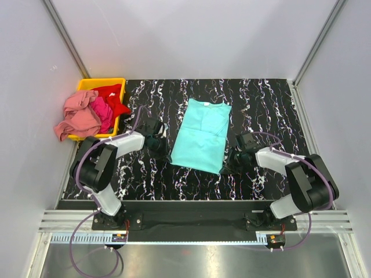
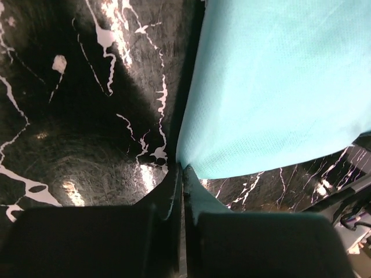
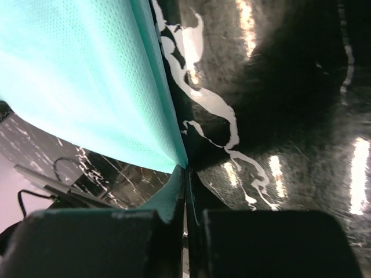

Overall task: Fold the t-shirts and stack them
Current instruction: Fold the tshirt

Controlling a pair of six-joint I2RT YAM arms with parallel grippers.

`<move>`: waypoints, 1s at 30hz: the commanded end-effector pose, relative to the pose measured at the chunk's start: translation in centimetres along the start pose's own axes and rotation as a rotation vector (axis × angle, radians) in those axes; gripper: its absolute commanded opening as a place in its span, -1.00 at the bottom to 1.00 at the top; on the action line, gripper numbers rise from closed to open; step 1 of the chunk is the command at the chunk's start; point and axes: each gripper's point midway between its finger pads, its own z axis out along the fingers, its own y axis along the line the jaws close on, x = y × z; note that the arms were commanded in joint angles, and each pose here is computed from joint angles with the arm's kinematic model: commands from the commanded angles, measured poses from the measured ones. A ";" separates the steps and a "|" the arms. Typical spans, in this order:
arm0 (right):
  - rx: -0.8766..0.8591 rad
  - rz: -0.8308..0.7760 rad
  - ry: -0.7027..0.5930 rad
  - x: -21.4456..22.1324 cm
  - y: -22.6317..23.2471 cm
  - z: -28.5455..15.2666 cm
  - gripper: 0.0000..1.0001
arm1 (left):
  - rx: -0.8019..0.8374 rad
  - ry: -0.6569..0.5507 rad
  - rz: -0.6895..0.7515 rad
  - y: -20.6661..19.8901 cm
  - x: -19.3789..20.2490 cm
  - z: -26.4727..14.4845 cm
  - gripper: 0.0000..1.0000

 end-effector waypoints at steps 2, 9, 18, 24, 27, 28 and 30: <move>0.083 -0.052 -0.010 0.9 -2.1 -0.9 -1.00 | -0.057 0.001 -0.041 0.6 2.4 -1.1 -1.00; 0.078 -0.060 0.035 3.0 -2.8 -2.8 -1.00 | -0.070 -0.020 -0.111 1.5 7.0 -3.4 0.11; 0.036 -0.051 0.065 4.6 -3.3 -2.7 -1.00 | 0.265 -0.070 -0.070 -2.6 8.9 -3.9 0.22; 0.031 -0.043 0.060 4.9 -3.6 -2.6 -1.00 | 0.250 -0.053 -0.061 -2.4 9.1 -2.6 0.21; 0.035 -0.039 0.049 4.7 -3.7 -2.7 -1.00 | 0.244 -0.051 -0.059 -2.6 8.9 -2.0 0.18; 0.036 -0.040 0.051 4.8 -3.7 -2.7 -1.00 | 0.222 -0.039 -0.069 -2.2 9.0 -1.6 0.18; 0.037 -0.035 0.050 4.8 -3.7 -2.7 -1.00 | 0.169 -0.019 -0.091 -1.3 9.4 -1.0 0.13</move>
